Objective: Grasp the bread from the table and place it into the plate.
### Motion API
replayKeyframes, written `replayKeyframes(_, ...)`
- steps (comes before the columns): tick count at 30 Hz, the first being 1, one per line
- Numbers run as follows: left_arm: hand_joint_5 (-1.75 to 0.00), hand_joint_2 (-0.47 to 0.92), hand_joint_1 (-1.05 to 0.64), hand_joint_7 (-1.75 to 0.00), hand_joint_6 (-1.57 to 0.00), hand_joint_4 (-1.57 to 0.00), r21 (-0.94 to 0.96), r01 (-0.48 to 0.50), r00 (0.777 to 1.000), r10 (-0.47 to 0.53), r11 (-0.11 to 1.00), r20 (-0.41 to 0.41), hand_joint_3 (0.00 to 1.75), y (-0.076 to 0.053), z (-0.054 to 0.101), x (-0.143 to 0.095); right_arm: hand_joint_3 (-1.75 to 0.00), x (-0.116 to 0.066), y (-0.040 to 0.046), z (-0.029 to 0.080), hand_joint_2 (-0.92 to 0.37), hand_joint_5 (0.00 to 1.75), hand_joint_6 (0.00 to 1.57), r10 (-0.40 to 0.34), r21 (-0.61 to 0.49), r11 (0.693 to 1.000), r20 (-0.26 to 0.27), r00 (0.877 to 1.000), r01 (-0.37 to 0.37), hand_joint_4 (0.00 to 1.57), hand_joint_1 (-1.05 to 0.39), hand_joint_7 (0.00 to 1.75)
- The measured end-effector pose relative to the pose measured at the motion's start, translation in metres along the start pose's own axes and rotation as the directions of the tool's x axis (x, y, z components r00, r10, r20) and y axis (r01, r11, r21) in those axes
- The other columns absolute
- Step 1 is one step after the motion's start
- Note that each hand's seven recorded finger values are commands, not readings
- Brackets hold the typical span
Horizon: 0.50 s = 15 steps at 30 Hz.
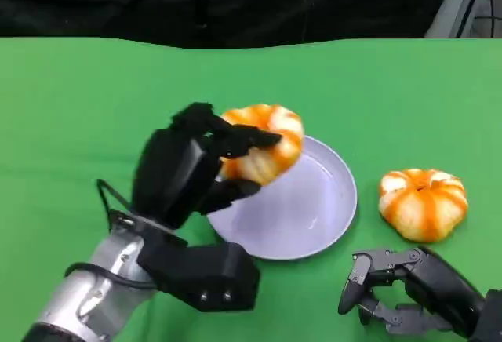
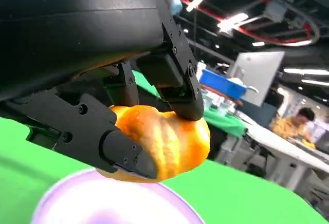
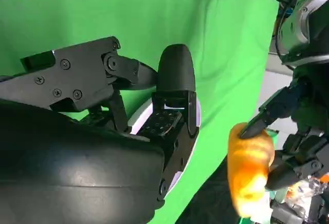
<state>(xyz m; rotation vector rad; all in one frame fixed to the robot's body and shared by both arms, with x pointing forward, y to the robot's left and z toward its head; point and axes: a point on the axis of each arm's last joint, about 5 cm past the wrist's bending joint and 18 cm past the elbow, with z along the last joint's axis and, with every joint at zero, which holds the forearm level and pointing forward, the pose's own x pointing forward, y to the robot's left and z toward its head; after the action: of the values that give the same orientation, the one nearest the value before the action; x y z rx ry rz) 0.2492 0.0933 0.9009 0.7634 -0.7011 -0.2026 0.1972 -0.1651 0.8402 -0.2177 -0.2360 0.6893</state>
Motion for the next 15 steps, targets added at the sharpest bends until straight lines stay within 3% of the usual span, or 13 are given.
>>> replayKeyframes(5, -1.21, 0.86, -0.09, -0.13, -1.13, -0.74, -0.014, 0.014, 1.000, -0.013, 1.000, 0.022, 0.00, -0.003, 0.001, 0.000, -0.56, 0.001, 0.0004, 0.001, -0.87, 1.57, 0.81, -0.001, 0.005, 1.000, 0.001, 1.000, 0.001, 0.74, -0.09, 1.20)
replayKeyframes(12, -1.14, 0.90, -0.09, -0.09, -1.11, -0.72, -0.031, 0.113, 0.993, -0.112, 0.993, 0.027, 0.01, -0.019, 0.003, 0.003, -0.53, 0.003, -0.0002, 0.002, -0.88, 1.53, 0.79, 0.000, 0.013, 1.000, -0.009, 1.000, 0.000, 0.76, -0.08, 1.23)
replayKeyframes(15, -1.12, 0.92, -0.10, -0.08, -1.11, -0.72, -0.091, 0.146, 0.989, -0.147, 0.985, -0.005, 0.01, -0.020, 0.001, 0.007, -0.54, 0.003, -0.0001, 0.002, -0.88, 1.58, 0.79, 0.000, 0.010, 1.000, -0.007, 1.000, 0.000, 0.74, -0.09, 1.23)
